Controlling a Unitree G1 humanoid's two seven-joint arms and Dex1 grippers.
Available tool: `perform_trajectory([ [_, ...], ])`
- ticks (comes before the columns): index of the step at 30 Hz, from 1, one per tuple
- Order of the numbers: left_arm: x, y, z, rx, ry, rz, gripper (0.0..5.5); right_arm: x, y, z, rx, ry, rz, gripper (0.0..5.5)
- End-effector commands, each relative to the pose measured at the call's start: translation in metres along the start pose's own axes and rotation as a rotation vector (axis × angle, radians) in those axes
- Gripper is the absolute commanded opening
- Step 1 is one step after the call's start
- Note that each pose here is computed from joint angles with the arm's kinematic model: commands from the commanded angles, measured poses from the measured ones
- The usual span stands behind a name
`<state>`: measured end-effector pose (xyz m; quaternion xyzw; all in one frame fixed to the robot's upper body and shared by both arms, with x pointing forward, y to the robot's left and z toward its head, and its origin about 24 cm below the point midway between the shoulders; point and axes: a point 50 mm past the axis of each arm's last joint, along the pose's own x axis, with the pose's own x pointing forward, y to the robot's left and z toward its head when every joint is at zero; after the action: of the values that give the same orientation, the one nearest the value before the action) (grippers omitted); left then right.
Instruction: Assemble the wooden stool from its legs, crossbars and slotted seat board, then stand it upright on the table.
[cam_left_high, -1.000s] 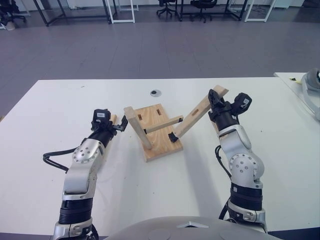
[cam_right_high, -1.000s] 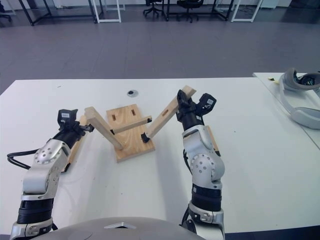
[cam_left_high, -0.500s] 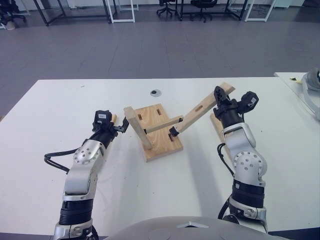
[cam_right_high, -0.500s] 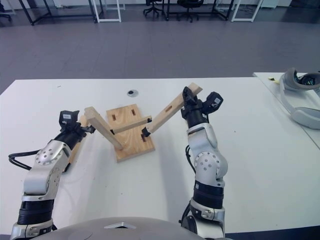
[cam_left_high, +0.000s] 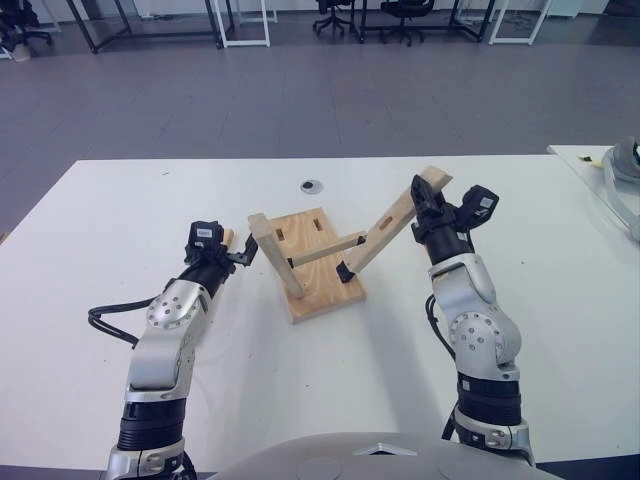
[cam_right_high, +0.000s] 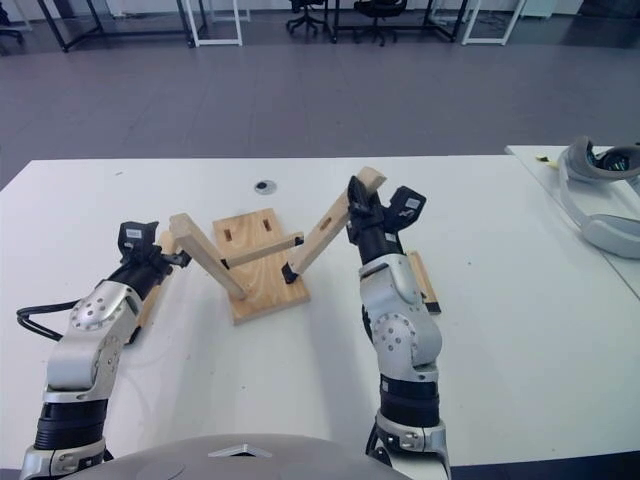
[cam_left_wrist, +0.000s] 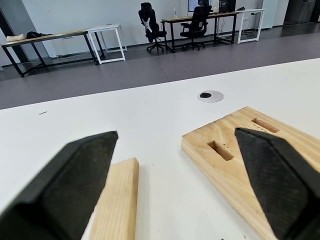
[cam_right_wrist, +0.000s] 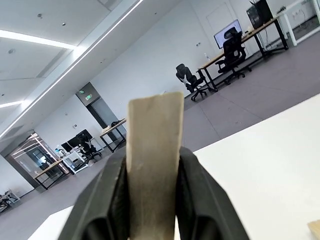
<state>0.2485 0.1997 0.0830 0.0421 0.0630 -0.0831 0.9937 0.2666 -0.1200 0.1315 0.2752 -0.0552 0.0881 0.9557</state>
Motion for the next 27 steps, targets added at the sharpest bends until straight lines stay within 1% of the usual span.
perform_trajectory([
  [1, -0.001, 0.001, -0.002, 0.01, 0.02, 0.0, 4.31, -0.004, 0.001, -0.005, -0.141, 0.036, -0.023, 1.01],
  [11, -0.003, 0.001, -0.003, 0.01, 0.027, 0.001, 4.31, -0.021, -0.022, -0.01, -0.153, 0.07, -0.011, 1.01],
  [13, -0.004, 0.001, -0.003, 0.01, 0.029, 0.001, 4.31, -0.021, -0.021, -0.013, -0.182, 0.081, 0.008, 1.01],
  [18, -0.002, 0.0, -0.002, 0.01, 0.027, -0.002, 4.31, -0.02, -0.014, -0.018, -0.335, 0.119, 0.064, 1.01],
  [27, 0.001, -0.004, -0.002, -0.004, 0.021, -0.005, 4.31, -0.023, -0.023, -0.022, -0.322, 0.128, 0.069, 1.01],
])
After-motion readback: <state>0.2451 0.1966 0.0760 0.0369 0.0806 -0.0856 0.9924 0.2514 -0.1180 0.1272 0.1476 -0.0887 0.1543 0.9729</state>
